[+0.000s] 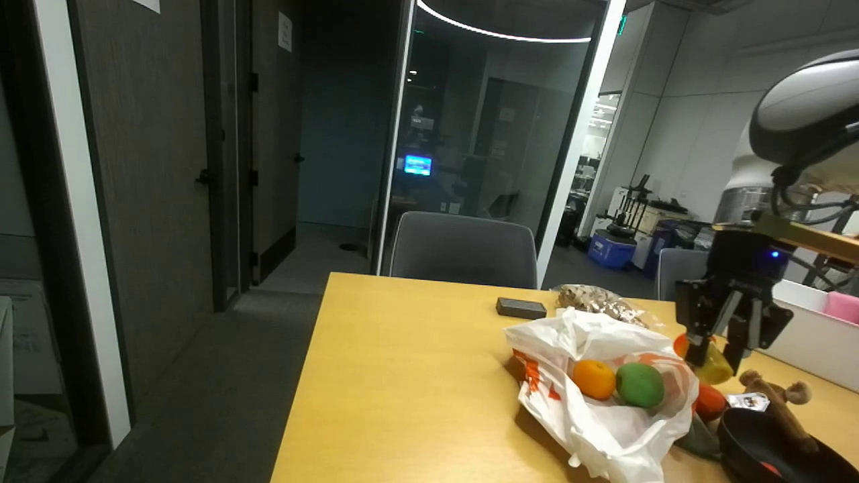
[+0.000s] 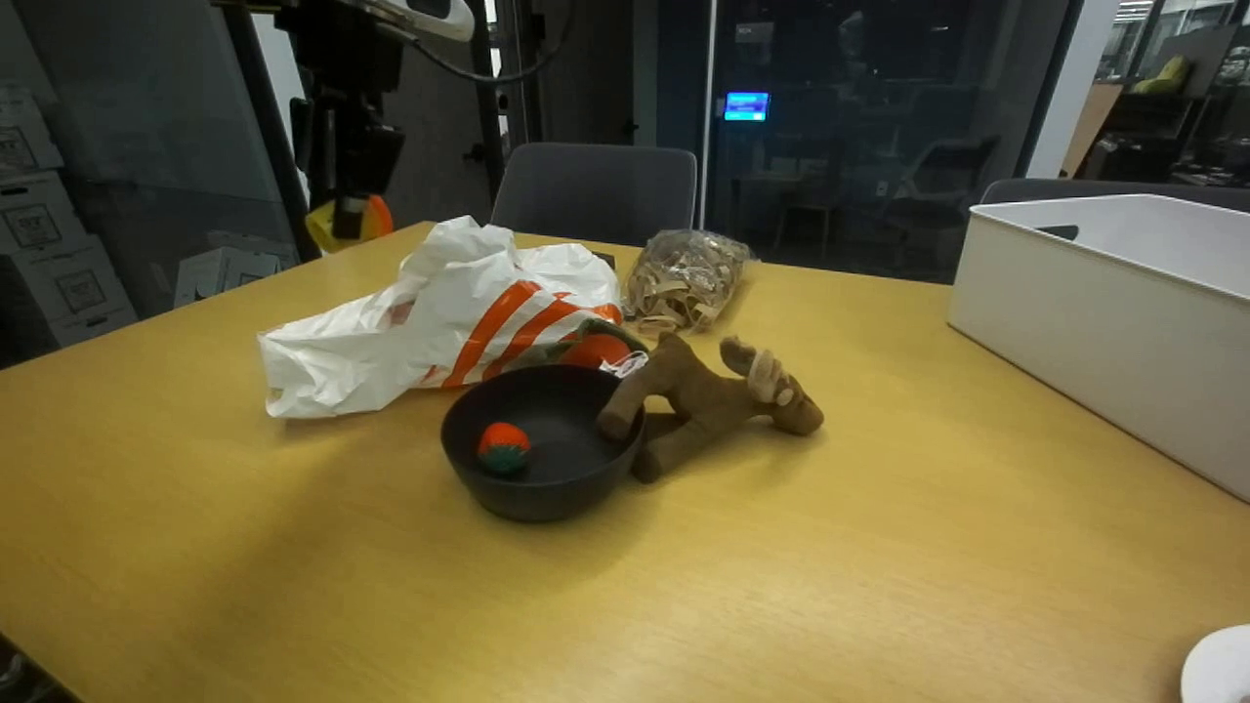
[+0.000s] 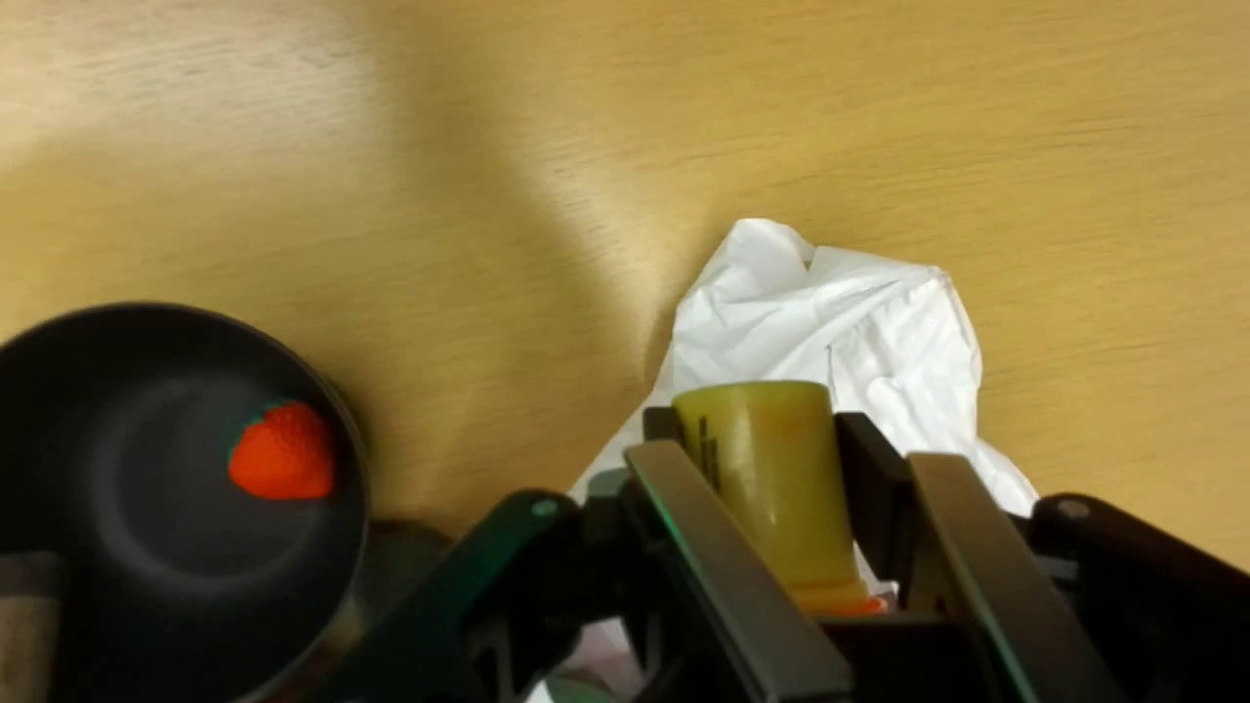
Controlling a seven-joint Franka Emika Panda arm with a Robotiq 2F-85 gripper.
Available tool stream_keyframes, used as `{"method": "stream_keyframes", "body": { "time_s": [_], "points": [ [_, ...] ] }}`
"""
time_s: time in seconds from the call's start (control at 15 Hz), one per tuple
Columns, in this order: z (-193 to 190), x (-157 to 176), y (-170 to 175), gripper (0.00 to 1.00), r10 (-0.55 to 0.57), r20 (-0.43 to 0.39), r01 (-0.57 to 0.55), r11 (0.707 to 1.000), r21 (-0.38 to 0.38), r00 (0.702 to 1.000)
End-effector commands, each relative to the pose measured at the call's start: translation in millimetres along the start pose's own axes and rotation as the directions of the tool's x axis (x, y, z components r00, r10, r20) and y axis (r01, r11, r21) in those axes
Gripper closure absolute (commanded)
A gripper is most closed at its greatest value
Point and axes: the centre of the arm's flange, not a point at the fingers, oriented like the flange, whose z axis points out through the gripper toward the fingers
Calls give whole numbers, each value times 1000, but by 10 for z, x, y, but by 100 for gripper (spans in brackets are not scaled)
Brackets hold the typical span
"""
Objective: Put the orange, the apple, the yellow container and the strawberry in the plastic
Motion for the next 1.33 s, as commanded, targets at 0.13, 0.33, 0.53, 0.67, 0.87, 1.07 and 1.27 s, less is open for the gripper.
{"method": "stream_keyframes", "body": {
  "time_s": [0.13,0.33,0.53,0.67,0.87,1.07,1.27],
  "points": [
    [210,567,-430,82,-56,-53,48,989,-137,997],
    [454,812,-386,82,-35,-32,29,987,-161,999],
    [654,1072,-363,82,1,-44,-8,988,-155,999],
    [745,1214,-346,82,33,-86,-46,986,-161,996],
    [897,1403,-310,82,74,-104,-92,980,-177,992],
    [1023,1496,-255,32,113,-87,-128,975,-180,990],
    [979,1481,-202,16,117,-57,-125,978,-167,991]
  ]
}}
